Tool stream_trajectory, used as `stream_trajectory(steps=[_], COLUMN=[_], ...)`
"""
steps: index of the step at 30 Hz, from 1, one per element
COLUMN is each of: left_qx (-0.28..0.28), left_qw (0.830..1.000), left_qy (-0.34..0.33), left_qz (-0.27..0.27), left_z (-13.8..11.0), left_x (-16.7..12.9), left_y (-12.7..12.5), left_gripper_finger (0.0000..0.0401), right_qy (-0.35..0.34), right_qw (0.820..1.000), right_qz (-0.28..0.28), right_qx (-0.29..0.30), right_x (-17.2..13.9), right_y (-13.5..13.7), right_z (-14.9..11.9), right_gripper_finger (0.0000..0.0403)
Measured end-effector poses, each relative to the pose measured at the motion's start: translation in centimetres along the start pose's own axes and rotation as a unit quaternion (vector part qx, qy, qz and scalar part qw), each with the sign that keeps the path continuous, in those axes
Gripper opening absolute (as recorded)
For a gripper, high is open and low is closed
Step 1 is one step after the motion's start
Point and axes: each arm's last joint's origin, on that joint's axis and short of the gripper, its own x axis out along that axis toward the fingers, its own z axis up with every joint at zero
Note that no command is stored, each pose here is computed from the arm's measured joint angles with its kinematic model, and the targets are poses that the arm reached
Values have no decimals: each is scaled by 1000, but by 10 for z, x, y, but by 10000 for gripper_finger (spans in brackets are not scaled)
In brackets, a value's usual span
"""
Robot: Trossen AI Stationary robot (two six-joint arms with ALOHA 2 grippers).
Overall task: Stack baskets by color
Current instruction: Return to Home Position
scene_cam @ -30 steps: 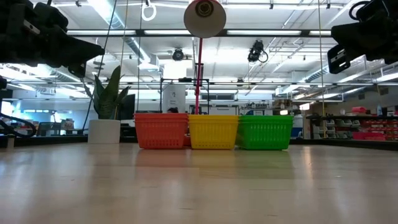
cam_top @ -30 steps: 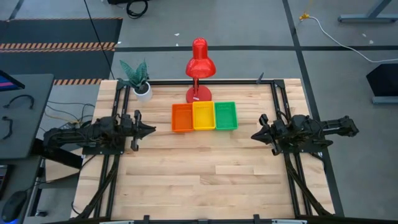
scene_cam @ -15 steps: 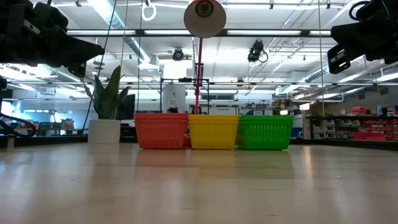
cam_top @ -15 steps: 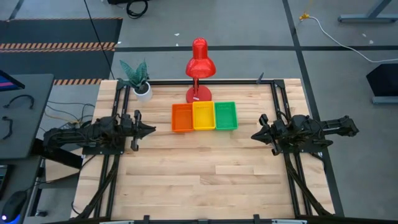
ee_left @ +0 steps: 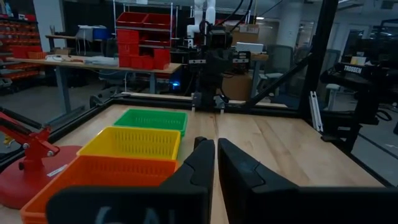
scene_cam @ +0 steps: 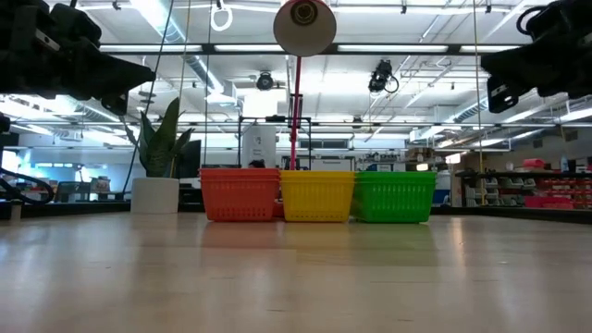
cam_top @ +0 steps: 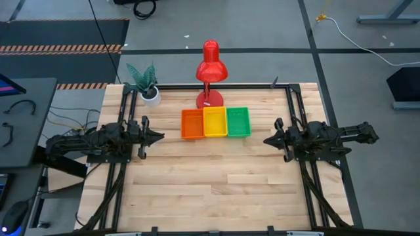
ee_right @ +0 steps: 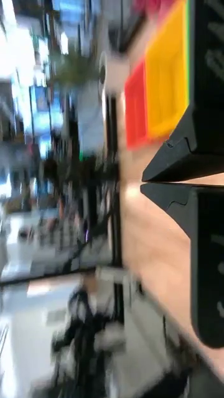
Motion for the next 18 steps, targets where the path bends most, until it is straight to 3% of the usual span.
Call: stream_trajectory(steps=[4, 18], left_qx=[0, 0], left_qw=[1000, 1000], left_qy=[0, 0], left_qz=[0, 0], left_z=[0, 0], left_x=[0, 0], left_y=[0, 0], left_gripper_finger=[29, 27], right_qy=[-2, -1], right_qw=[999, 999], right_qz=[-49, -51], right_qx=[-15, -14], right_x=[0, 0], right_y=[-3, -3], right_z=[0, 0], right_gripper_finger=[18, 18])
